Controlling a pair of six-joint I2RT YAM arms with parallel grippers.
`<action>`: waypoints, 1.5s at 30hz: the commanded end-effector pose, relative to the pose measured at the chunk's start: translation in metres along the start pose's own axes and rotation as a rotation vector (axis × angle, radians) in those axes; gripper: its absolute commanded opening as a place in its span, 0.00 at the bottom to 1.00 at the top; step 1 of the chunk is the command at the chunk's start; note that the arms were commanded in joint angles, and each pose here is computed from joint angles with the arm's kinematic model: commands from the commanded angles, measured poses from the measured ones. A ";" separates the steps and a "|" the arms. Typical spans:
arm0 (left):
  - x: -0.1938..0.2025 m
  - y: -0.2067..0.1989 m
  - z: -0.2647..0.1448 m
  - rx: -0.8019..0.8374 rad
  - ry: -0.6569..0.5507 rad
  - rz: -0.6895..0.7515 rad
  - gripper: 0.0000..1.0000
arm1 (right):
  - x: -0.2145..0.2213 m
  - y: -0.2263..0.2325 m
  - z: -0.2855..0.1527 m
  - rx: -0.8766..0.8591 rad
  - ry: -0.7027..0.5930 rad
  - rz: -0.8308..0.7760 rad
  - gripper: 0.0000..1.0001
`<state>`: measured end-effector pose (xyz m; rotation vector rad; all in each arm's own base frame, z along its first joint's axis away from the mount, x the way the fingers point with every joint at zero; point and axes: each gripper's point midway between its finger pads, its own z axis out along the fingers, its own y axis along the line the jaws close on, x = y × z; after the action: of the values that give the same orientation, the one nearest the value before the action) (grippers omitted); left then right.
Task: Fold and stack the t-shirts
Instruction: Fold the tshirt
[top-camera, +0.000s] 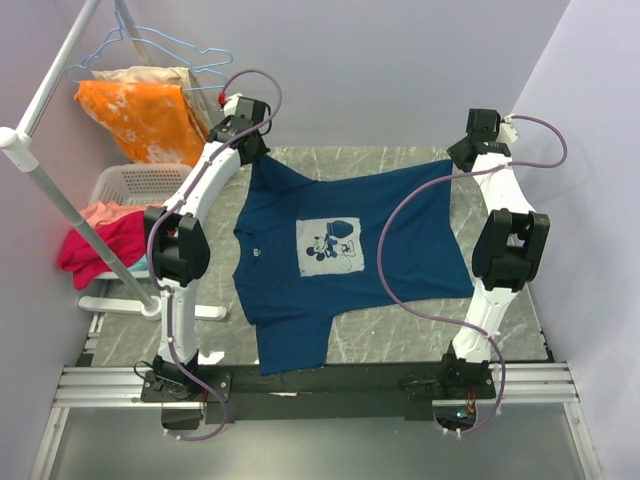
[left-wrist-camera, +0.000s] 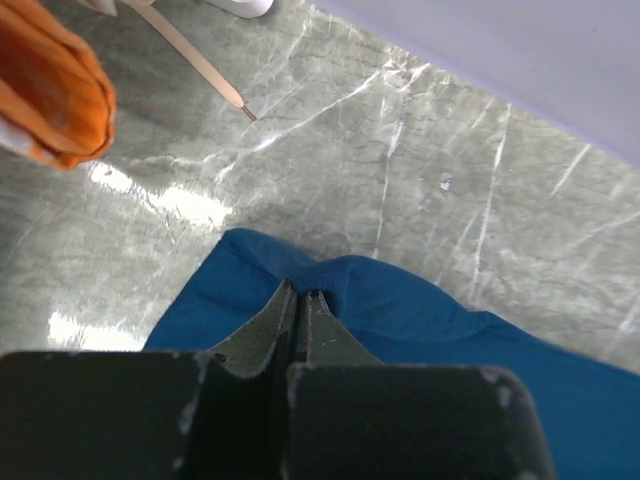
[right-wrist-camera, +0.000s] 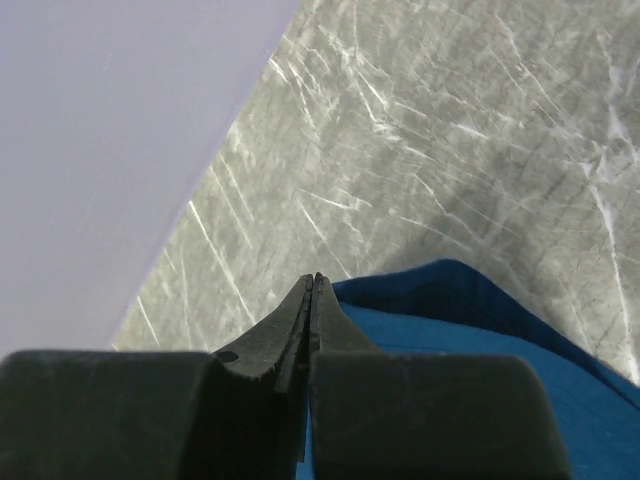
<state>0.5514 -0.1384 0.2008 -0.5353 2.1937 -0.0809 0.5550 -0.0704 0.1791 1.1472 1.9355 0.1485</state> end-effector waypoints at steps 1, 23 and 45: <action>-0.014 -0.008 0.007 0.013 -0.065 0.025 0.01 | -0.017 0.003 -0.002 0.002 -0.049 -0.009 0.00; -0.059 -0.016 -0.014 0.039 -0.176 -0.014 0.01 | -0.023 0.002 -0.012 0.000 -0.066 0.007 0.00; -0.030 -0.010 -0.043 0.109 -0.056 -0.049 0.01 | 0.011 -0.031 -0.010 0.075 0.008 0.034 0.00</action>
<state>0.5544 -0.1476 0.2441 -0.5027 2.1035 -0.2185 0.5361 -0.0678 0.1473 1.1918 2.0056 0.1170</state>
